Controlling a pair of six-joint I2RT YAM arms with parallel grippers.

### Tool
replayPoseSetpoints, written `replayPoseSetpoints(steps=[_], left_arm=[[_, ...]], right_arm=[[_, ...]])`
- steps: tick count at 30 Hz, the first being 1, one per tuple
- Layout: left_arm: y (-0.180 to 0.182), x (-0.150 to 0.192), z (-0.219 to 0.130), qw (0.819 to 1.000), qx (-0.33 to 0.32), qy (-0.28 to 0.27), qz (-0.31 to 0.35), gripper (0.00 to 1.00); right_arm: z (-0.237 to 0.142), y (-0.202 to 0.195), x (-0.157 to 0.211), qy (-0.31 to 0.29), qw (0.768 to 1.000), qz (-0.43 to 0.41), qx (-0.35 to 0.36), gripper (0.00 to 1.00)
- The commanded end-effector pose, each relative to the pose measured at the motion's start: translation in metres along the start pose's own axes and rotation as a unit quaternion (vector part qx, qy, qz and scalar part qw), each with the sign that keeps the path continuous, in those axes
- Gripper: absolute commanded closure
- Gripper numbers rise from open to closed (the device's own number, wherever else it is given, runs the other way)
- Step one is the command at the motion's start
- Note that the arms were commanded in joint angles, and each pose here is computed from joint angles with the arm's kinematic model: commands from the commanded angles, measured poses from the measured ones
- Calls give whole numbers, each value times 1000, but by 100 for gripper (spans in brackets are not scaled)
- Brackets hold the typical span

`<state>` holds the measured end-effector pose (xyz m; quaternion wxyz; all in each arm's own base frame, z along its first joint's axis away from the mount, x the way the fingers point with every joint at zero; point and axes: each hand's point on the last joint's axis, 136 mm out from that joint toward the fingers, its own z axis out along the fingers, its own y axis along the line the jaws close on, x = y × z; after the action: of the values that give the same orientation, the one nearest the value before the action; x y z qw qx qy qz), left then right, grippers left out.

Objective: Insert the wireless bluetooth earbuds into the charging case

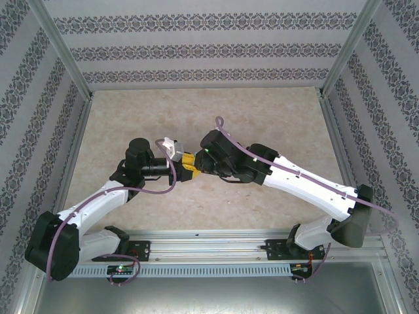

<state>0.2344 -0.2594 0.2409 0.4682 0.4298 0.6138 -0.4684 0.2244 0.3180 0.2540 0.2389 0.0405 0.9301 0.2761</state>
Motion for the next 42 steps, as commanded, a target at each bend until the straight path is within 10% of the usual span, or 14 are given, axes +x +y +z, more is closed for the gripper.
replayPoseSetpoints(steps=[1, 25, 42], left_arm=[[-9, -12, 0, 999, 12, -9, 30, 90], [-5, -10, 1, 1000, 0, -2, 16, 90], [63, -24, -16, 992, -93, -22, -79, 92]], right_arm=[[-4, 10, -3, -2, 1000, -2, -11, 68], [-12, 23, -1, 3, 999, -8, -34, 66], [-24, -7, 5, -41, 998, 17, -36, 68]])
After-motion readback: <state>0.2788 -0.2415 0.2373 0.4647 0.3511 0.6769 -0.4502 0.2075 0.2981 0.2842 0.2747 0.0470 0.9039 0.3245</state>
